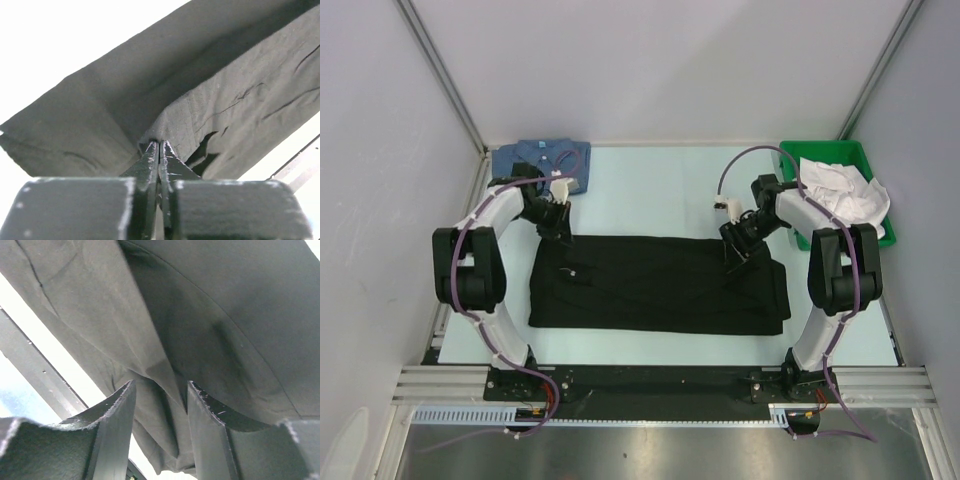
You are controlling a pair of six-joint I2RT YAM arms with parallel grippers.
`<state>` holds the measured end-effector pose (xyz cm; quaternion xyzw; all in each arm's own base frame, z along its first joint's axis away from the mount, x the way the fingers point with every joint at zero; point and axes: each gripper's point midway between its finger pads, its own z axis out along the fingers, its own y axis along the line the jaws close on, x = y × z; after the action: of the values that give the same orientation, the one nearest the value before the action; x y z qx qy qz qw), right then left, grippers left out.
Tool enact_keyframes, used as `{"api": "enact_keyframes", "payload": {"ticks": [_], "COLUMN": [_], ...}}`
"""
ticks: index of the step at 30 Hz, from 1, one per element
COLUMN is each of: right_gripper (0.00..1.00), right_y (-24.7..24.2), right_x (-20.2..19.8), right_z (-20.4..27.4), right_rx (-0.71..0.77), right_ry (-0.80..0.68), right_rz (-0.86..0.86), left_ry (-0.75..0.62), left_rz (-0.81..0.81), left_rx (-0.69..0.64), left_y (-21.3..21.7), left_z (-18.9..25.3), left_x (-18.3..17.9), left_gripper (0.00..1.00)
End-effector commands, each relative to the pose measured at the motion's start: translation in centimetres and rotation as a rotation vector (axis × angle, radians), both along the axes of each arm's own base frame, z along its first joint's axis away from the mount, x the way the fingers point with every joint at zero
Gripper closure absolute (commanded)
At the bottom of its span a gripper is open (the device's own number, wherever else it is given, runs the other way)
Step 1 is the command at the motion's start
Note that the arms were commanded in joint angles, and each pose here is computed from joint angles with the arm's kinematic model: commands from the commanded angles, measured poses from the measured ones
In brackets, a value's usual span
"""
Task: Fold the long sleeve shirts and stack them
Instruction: Fold the shirt
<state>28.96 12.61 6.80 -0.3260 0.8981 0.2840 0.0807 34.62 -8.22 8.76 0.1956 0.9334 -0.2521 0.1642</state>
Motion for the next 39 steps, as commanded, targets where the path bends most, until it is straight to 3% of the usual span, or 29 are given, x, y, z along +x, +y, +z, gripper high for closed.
{"api": "enact_keyframes", "payload": {"ticks": [1, 3, 6, 10, 14, 16, 17, 23, 37, 38, 39], "right_gripper": [0.53, 0.53, 0.45, 0.41, 0.41, 0.43, 0.44, 0.51, 0.58, 0.58, 0.58], "right_y": [-0.8, -1.2, -2.0, -3.8, -6.6, -8.2, -8.9, -13.1, -14.7, -14.6, -14.6], "right_x": [1.3, 1.5, 2.1, 3.3, 2.5, 2.6, 2.7, 3.0, 1.4, 1.4, 1.3], "right_z": [0.9, 0.7, 0.7, 2.2, 2.2, 1.5, 0.9, -0.3, -3.9, -4.2, -4.5], "right_rx": [-0.038, -0.057, -0.094, -0.137, -0.199, -0.280, -0.311, -0.453, -0.429, -0.420, -0.419], "right_ry": [-0.049, -0.053, -0.073, -0.125, -0.110, -0.134, -0.151, -0.148, -0.107, -0.107, -0.103], "right_rz": [-0.009, -0.022, -0.044, -0.111, -0.208, -0.238, -0.274, -0.415, -0.420, -0.414, -0.413], "left_ry": [0.024, 0.040, 0.049, 0.002, -0.167, -0.181, -0.211, -0.275, -0.280, -0.287, -0.292], "left_rz": [0.000, 0.000, 0.001, -0.016, -0.219, -0.336, -0.393, -0.460, -0.449, -0.448, -0.449], "left_rx": [0.009, 0.015, 0.068, 0.095, 0.100, 0.120, 0.136, 0.169, 0.149, 0.153, 0.159], "left_y": [-0.2, -0.1, 0.8, 1.5, 0.4, -0.8, -0.9, -1.8, -2.1, -2.1, -2.0], "left_z": [-2.0, -2.5, -3.0, -2.1, 0.8, 1.3, 1.4, 2.4, 2.8, 2.9, 2.9], "left_x": [0.5, 0.2, 0.0, 0.4, 1.7, 1.5, 1.8, 3.5, 3.1, 3.1, 3.2], "left_gripper": [0.90, 0.74, 0.57, 0.49, 0.34, 0.28, 0.20, 0.18, 0.11, 0.01, 0.01]}}
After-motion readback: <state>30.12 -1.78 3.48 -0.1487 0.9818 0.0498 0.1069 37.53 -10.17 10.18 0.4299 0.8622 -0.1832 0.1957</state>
